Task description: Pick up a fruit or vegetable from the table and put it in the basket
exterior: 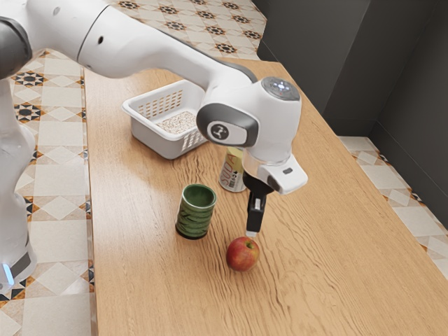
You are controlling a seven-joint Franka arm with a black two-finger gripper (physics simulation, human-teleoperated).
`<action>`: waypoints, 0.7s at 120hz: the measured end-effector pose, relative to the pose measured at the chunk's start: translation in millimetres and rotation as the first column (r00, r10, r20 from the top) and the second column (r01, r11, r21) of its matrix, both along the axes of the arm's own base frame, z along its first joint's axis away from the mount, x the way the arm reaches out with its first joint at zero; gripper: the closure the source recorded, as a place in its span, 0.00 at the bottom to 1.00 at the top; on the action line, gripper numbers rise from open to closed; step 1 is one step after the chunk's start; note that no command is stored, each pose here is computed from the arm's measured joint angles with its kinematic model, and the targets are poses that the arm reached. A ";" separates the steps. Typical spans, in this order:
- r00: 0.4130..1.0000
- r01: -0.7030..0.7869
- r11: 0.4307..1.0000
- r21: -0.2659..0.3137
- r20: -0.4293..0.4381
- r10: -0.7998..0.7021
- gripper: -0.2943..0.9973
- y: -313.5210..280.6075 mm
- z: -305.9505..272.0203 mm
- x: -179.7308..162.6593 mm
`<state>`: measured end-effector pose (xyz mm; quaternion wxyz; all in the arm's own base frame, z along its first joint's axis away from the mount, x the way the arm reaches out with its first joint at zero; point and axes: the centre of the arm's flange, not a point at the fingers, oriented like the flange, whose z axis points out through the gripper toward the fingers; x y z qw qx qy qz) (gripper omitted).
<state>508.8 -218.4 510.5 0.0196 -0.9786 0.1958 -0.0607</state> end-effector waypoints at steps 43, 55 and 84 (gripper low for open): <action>1.000 -0.018 1.000 0.002 -0.006 0.018 0.23 7.6 -2.5 3.4; 1.000 -0.007 1.000 0.004 -0.009 0.007 0.23 1.4 -3.7 1.0; 0.999 -0.001 1.000 0.015 -0.038 0.001 0.23 -0.4 -19.6 -6.5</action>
